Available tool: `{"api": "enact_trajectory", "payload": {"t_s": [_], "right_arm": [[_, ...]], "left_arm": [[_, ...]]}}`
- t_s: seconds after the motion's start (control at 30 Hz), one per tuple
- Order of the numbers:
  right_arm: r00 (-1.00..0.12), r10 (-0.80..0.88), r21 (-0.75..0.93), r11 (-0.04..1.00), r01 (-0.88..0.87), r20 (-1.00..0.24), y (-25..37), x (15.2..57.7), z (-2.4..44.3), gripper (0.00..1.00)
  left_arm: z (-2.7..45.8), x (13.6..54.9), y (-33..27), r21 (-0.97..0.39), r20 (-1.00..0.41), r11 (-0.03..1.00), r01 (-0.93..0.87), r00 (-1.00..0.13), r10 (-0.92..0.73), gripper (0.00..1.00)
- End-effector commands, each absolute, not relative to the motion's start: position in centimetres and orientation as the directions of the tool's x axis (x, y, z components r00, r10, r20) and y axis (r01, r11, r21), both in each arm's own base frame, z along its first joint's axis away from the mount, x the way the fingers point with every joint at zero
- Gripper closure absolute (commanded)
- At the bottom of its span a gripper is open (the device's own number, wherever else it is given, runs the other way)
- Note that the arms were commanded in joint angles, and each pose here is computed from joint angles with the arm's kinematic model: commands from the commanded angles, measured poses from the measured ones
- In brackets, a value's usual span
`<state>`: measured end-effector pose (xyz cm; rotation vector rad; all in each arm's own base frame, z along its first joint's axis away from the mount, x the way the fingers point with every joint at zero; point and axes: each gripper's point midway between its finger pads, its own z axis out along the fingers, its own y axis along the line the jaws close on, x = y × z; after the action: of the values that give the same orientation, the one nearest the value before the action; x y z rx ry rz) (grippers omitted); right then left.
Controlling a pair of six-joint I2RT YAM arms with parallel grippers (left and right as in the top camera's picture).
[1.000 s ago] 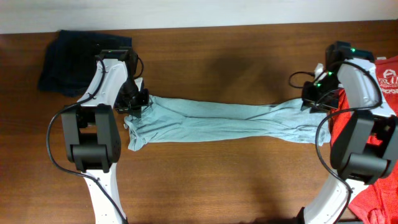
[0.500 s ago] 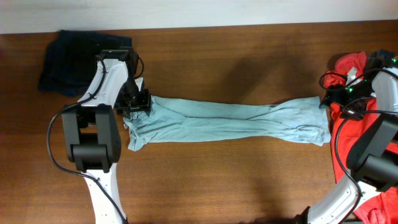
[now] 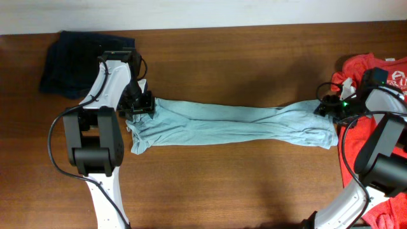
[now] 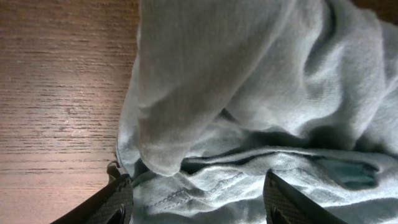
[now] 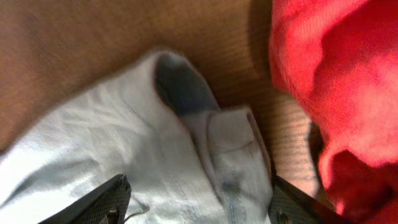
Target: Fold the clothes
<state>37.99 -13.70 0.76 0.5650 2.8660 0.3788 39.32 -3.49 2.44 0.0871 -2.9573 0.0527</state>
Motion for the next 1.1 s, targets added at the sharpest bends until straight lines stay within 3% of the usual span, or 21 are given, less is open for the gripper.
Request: {"api": "enact_trajectory", "payload": {"t_s": [0.0, 0.1, 0.13, 0.2, 0.5, 0.8, 1.07], "right_arm": [[-0.917, 0.387, 0.340, 0.878, 0.336, -0.094, -11.9, 36.5, -1.7, 0.41], [-0.917, 0.388, 0.349, 0.876, 0.333, -0.097, -11.6, 36.3, -2.3, 0.69], [-0.917, 0.388, 0.349, 0.876, 0.334, -0.097, -11.6, 36.3, -2.3, 0.84], [-0.916, 0.388, 0.355, 0.874, 0.331, -0.101, -11.6, 36.5, -2.0, 0.96], [-0.916, 0.390, 0.377, 0.865, 0.331, -0.089, -11.7, 37.5, 0.5, 0.96], [-0.914, 0.389, 0.374, 0.869, 0.323, -0.113, -12.7, 39.4, 5.1, 0.96], [-0.936, 0.333, 0.370, 0.888, 0.272, -0.111, -11.6, 40.3, 10.3, 0.96]], "left_arm": [[2.2, 39.2, -3.3, -0.030, 0.188, 0.998, -0.060, -0.981, -0.054, 0.33], [2.2, 39.2, -3.3, -0.030, 0.188, 0.998, -0.060, -0.981, -0.054, 0.33], [2.2, 39.2, -3.3, -0.030, 0.188, 0.998, -0.060, -0.981, -0.054, 0.33], [2.2, 39.2, -3.3, -0.030, 0.188, 0.998, -0.060, -0.981, -0.054, 0.34], [4.0, 41.2, -4.4, -0.091, 0.123, 0.994, -0.064, -0.991, -0.053, 0.33], [12.8, 46.2, -5.4, -0.164, -0.092, 0.986, -0.037, -0.994, -0.052, 0.32], [19.0, 47.8, -5.1, -0.176, -0.237, 0.984, -0.021, -0.969, -0.063, 0.28]]}}
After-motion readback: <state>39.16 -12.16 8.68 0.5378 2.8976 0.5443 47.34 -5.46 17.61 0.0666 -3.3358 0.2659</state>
